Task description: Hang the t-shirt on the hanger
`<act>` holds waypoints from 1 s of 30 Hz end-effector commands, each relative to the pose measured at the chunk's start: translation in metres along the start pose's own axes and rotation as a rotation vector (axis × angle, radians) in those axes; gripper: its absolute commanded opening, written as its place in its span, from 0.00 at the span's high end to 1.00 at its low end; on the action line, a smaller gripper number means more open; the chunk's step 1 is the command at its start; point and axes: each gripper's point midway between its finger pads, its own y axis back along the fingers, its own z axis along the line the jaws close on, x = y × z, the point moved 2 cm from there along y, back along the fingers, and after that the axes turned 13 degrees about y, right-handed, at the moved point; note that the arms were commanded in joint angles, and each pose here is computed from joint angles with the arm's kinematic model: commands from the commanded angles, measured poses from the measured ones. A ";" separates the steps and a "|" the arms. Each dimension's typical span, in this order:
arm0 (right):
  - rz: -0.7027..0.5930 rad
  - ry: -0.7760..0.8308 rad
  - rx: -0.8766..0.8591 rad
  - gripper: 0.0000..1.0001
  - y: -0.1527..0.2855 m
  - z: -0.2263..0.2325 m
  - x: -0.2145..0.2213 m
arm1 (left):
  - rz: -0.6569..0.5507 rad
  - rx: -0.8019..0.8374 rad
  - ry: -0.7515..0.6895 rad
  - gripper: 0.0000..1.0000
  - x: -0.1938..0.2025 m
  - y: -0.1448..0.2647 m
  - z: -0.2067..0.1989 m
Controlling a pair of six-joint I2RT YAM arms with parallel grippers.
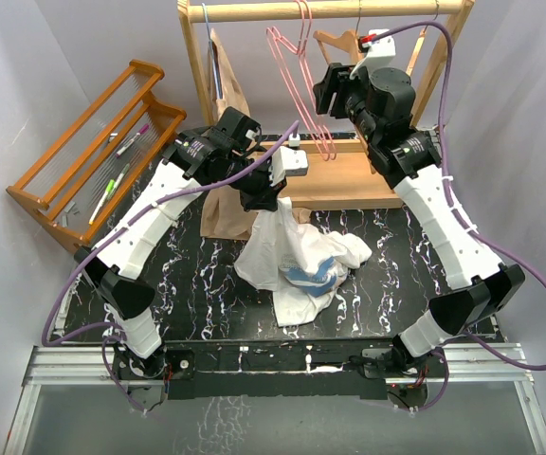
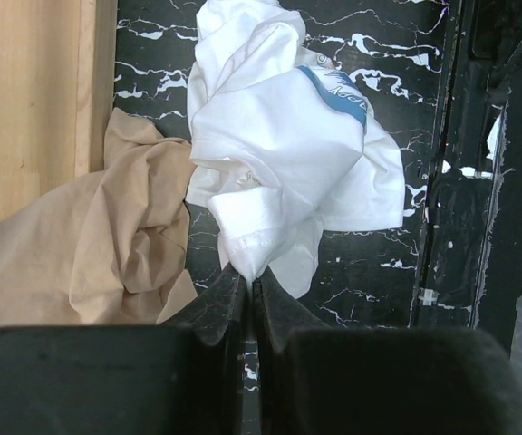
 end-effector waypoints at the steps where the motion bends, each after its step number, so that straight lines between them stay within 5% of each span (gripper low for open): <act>1: -0.142 -0.003 -0.004 0.41 -0.005 -0.002 -0.033 | -0.040 -0.011 -0.039 1.00 -0.007 0.019 -0.010; 30: -0.111 0.006 -0.019 0.44 -0.041 -0.003 0.002 | -0.026 0.001 -0.042 1.00 -0.009 0.016 -0.008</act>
